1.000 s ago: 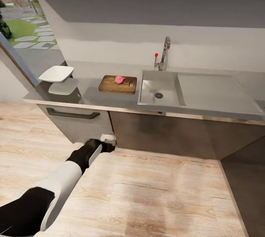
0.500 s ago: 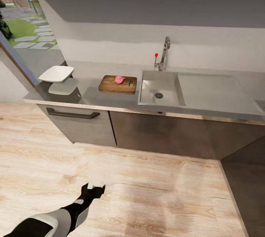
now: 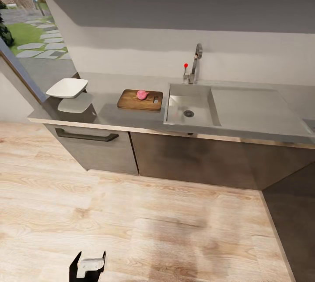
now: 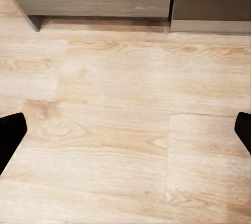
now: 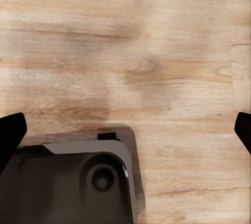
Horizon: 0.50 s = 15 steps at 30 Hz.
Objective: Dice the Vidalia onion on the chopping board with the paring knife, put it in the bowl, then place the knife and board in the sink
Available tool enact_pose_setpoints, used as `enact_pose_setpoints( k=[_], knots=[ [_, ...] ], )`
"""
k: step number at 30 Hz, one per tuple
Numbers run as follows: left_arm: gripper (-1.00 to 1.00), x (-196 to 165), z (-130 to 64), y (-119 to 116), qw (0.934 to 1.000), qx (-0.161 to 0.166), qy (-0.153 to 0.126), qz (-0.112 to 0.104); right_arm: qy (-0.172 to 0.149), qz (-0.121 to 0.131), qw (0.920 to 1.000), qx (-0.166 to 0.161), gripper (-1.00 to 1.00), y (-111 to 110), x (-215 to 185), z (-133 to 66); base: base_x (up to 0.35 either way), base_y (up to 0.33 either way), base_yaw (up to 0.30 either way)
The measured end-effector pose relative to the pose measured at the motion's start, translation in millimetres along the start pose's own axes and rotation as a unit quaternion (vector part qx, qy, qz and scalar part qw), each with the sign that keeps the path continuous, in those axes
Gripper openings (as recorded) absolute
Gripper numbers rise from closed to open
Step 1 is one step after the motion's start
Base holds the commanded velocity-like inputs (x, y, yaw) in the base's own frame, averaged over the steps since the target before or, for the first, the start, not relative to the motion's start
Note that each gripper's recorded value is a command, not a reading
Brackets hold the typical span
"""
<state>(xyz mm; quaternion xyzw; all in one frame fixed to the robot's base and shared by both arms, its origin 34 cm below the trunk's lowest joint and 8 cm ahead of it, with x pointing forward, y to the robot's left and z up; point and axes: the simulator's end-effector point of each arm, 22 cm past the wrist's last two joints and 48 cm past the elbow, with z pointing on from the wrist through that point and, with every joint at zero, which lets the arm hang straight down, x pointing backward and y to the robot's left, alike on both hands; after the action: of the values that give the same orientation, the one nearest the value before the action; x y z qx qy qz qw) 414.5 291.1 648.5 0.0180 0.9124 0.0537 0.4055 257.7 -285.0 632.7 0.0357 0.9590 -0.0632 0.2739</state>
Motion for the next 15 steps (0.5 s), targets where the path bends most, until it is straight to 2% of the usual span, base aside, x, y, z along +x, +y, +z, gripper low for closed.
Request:
enact_pose_setpoints(
  k=[2, 5, 15],
  knots=[
    [1.00, 4.7, -1.4, 15.4, 0.9995, -0.031, 0.009, 0.004, -0.002, 0.000, 1.0000, 0.002, 1.00, -1.5, -1.4, 0.6, 0.000, 0.000, -0.172],
    [1.00, 12.7, -2.5, 22.6, 0.9985, -0.046, 0.027, 0.009, -0.003, 0.001, 1.0000, 0.002, 1.00, -1.6, -2.5, 0.7, 0.000, 0.000, -0.225],
    [1.00, 16.4, -3.1, 22.7, 0.9978, -0.051, 0.040, 0.010, -0.007, 0.002, 1.0000, 0.001, 1.00, 0.3, -5.2, 1.0, 0.000, 0.000, -0.261]
  ],
)
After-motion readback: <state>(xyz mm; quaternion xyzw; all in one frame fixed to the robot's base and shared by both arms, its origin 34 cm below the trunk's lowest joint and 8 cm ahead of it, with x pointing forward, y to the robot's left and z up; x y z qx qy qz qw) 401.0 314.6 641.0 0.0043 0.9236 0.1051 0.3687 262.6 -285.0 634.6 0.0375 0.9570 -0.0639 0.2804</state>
